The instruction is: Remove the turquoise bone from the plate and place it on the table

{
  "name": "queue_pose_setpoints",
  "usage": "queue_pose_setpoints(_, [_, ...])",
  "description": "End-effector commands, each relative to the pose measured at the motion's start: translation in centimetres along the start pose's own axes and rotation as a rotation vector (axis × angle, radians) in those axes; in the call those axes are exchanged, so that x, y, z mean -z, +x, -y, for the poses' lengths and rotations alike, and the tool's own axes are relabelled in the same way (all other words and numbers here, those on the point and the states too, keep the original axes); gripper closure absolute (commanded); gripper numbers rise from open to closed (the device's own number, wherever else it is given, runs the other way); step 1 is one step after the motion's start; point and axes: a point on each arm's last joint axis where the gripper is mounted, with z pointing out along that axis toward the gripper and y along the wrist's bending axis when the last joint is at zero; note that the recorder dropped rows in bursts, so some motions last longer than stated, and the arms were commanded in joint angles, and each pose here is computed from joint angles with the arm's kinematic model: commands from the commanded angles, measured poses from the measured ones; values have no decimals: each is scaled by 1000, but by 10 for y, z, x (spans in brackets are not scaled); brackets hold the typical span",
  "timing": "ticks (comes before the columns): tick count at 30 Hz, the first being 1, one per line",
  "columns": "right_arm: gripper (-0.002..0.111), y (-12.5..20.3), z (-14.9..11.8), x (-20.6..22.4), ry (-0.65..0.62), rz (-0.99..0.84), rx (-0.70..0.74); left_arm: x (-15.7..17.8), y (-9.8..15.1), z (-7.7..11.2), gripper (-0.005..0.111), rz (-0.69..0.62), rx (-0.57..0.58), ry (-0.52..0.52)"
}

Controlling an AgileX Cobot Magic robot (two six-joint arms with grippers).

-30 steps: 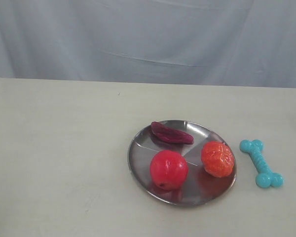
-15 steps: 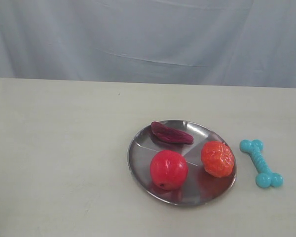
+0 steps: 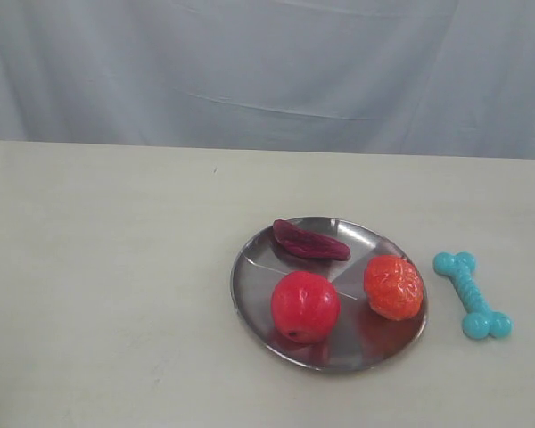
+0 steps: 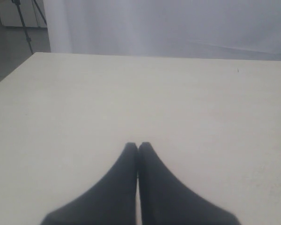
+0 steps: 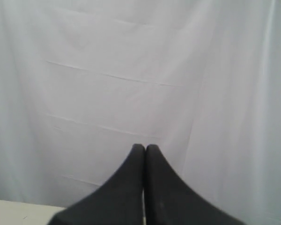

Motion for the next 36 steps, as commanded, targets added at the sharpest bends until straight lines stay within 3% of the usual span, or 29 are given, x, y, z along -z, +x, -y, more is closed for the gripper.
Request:
queue_pose_setpoints(1, [109,-5,-1,19,5,88,4,0,0,0,107,4,10,-3])
queue_pose_setpoints(20, [109,-1,0,21,15,82,45,0,0,0,107,4,10,-3])
queue_pose_setpoints(28, [109,71,-1,0,5,-116,-34,0,0,0,107,4,10,-3])
queue_pose_setpoints(36, [109,145,1,-8,43,-175,-139,0,0,0,107,4,10,-3])
